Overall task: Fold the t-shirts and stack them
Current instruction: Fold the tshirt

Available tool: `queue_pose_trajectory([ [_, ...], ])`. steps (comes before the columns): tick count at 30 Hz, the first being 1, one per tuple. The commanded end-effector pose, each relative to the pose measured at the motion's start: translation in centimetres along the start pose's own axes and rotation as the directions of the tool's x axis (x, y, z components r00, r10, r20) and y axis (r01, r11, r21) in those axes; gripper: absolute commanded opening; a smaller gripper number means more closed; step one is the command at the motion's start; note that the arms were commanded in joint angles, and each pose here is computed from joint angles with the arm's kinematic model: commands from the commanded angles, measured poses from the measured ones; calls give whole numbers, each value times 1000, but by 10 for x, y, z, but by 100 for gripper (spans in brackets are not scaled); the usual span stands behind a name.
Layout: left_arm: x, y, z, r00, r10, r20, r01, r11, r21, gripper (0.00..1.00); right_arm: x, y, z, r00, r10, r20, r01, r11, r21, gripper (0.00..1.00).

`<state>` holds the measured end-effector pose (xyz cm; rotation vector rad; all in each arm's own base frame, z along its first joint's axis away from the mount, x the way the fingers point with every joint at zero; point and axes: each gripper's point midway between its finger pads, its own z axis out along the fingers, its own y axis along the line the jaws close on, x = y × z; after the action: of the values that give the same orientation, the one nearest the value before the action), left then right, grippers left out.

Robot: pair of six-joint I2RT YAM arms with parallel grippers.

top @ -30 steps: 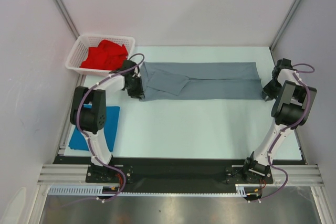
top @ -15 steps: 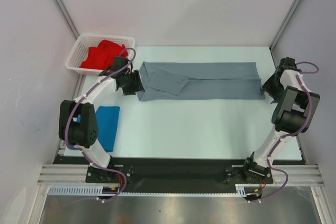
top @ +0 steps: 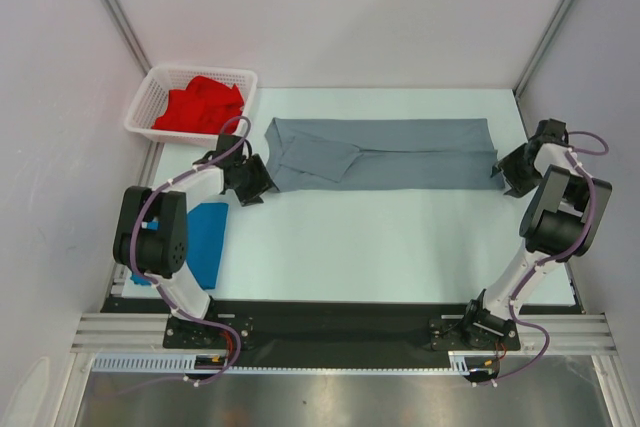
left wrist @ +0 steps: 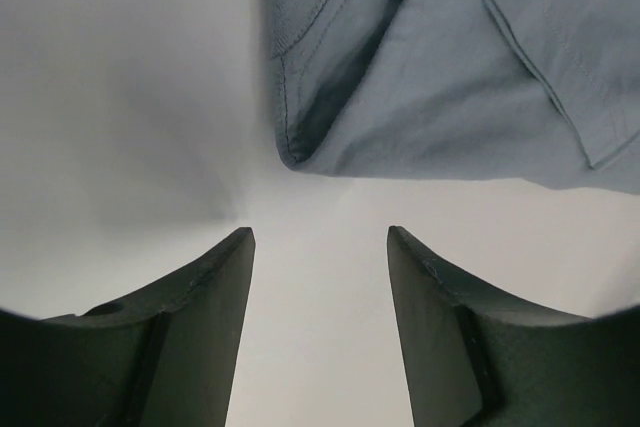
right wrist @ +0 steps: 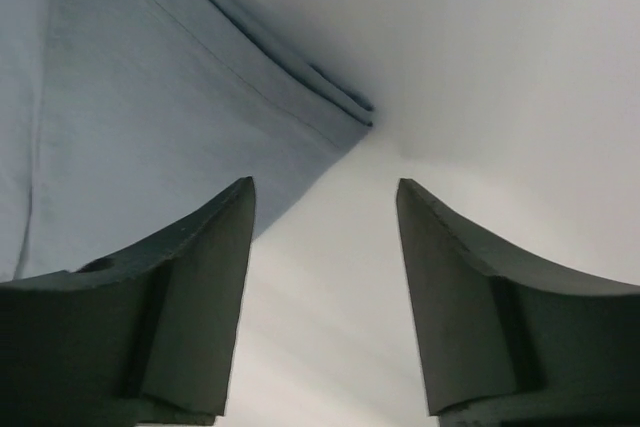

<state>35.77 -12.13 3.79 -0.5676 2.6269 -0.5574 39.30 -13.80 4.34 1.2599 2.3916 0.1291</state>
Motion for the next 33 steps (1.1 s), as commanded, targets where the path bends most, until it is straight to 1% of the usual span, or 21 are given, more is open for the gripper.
queue_pose_trajectory([
  [1, -16, -4, 1, 995, -67, 74, 67, 998, 12, 61, -10, 12, 3, 997, 68, 37, -65, 996, -57, 60],
  [3, -14, -1, 3, 992, -104, 71, 105, 994, -1, 60, -8, 11, 8, 995, 90, 32, -88, 994, -57, 54],
  [4, -11, 3, 6, 988, -134, 72, 135, 991, -17, 59, -6, 10, 11, 995, 95, 32, -93, 994, -59, 53],
  [8, -5, 12, 18, 984, -169, 60, 172, 984, -41, 59, -1, 9, 18, 994, 110, 17, -109, 992, -60, 47],
  [10, -6, 12, 21, 984, -173, 52, 175, 984, -46, 57, 0, 8, 21, 993, 114, 10, -113, 992, -59, 43],
  [20, -17, 11, 31, 981, -182, 72, 186, 981, -62, 48, 2, 2, 29, 993, 115, 2, -115, 993, -23, 40],
  [26, -16, 15, 37, 982, -174, 70, 179, 981, -75, 41, 7, -6, 36, 993, 120, -11, -120, 993, 17, 35],
  [27, -17, 16, 38, 983, -170, 71, 175, 981, -79, 40, 8, -8, 37, 993, 119, -15, -119, 993, 24, 31],
  [29, -21, 15, 41, 985, -157, 75, 162, 984, -78, 34, 10, -11, 38, 993, 117, -20, -116, 992, 40, 27],
  [30, -22, 15, 42, 985, -155, 76, 161, 984, -78, 32, 11, -13, 38, 993, 114, -24, -113, 992, 47, 21],
  [31, -25, 13, 42, 986, -147, 83, 153, 986, -73, 27, 12, -14, 37, 994, 107, -24, -105, 993, 50, 16],
  [32, -28, 12, 43, 986, -144, 88, 151, 986, -70, 24, 14, -16, 38, 994, 103, -28, -101, 993, 57, 12],
  [33, -29, 11, 44, 986, -141, 92, 147, 987, -67, 21, 15, -17, 39, 995, 97, -32, -95, 994, 62, 4],
])
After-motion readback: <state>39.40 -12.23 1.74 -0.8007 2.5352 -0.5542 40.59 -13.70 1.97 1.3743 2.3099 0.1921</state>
